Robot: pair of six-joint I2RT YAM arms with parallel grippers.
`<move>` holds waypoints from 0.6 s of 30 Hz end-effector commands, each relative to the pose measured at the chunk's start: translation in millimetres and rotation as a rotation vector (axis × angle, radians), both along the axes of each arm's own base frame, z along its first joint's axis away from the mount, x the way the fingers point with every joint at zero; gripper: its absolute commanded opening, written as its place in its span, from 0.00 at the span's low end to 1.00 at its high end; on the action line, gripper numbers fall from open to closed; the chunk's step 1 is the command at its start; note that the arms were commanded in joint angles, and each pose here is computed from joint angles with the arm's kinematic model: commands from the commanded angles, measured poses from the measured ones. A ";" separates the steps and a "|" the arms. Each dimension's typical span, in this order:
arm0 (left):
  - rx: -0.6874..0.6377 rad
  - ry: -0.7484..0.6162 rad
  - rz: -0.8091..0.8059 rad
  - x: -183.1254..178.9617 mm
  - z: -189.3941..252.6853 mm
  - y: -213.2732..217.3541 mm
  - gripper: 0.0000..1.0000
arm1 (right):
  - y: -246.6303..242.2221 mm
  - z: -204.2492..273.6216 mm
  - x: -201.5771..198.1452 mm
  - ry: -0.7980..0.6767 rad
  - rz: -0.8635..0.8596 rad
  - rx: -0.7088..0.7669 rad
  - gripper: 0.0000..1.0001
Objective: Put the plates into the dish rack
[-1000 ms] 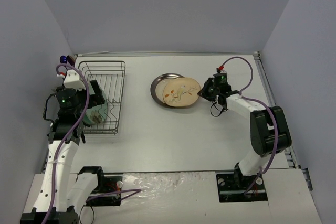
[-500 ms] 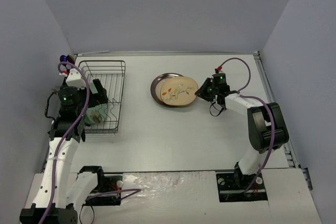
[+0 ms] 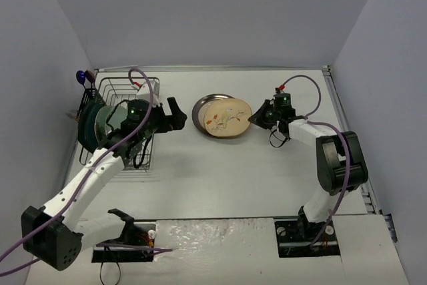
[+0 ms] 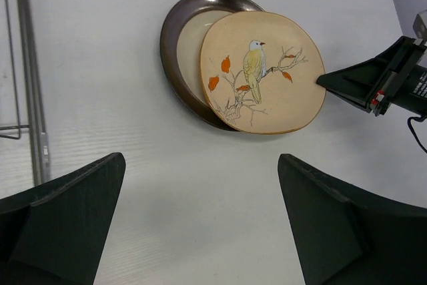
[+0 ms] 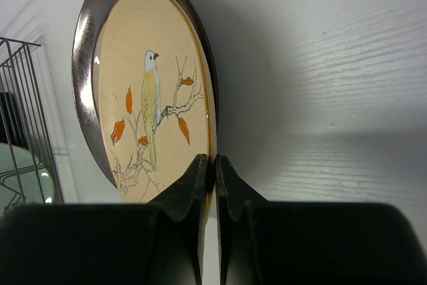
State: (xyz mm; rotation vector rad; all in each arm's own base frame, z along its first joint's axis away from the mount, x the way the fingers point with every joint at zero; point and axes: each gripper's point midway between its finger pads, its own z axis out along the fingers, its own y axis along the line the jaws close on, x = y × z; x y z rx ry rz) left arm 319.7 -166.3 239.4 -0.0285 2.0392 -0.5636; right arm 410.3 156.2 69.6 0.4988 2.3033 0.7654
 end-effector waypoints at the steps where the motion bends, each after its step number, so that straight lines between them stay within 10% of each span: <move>1: -0.172 -0.068 0.039 23.2 35.4 -35.5 0.97 | 0.2 52.9 2.0 -0.118 0.016 0.075 0.00; 18: -0.350 0.165 0.062 37.5 -50.9 -98.3 0.97 | 6.2 44.4 -28.5 -0.099 0.040 0.167 0.00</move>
